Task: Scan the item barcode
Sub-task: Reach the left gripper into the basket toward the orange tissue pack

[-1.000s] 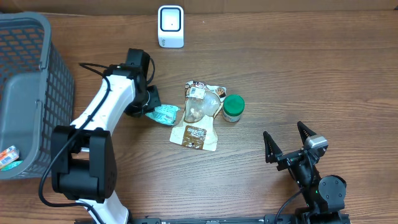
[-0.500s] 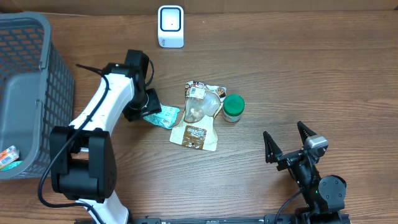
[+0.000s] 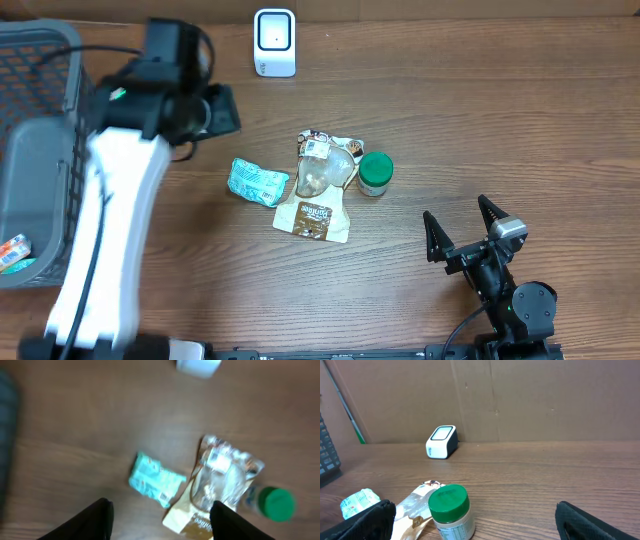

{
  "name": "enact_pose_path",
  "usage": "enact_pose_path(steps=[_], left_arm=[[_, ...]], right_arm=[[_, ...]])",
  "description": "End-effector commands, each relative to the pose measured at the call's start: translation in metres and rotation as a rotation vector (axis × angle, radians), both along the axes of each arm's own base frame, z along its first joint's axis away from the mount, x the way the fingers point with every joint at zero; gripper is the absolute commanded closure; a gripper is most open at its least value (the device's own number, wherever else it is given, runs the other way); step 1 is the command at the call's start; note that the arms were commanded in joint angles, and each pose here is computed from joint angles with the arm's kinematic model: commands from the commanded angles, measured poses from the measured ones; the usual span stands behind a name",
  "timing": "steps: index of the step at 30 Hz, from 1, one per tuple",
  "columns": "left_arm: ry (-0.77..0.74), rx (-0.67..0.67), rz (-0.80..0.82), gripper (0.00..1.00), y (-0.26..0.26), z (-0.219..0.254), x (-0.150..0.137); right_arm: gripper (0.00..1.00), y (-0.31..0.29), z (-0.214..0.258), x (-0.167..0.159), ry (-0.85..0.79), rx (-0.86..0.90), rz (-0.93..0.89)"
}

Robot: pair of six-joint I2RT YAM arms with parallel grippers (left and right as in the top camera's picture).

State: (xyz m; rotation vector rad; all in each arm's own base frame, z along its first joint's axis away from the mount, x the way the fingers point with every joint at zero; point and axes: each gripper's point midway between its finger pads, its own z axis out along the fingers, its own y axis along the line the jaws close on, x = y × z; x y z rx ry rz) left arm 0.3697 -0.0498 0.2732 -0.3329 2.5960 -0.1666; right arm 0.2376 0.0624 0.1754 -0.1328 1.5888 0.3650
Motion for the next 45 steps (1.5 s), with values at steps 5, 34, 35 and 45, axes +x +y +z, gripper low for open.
enact_pose_path(steps=[5, 34, 35, 45], left_arm=[[-0.272, 0.153, 0.254, 0.28, 0.088, 0.096, -0.053], [0.381, 0.138, 0.966, 0.32, 0.344, -0.094, -0.114], [0.398, 0.148, 0.972, 0.32, 0.345, -0.100, -0.118], [0.478, 0.247, 0.868, 0.20, 0.359, -0.170, -0.138]], right_arm=[[0.00, -0.001, -0.001, 0.000, -0.007, 0.000, -0.001], [0.00, -0.001, -0.001, 0.000, -0.007, 0.000, -0.001], [0.00, -0.001, -0.001, 0.000, -0.007, 0.000, -0.001], [0.00, -0.001, -0.001, 0.000, -0.007, 0.000, -0.001]])
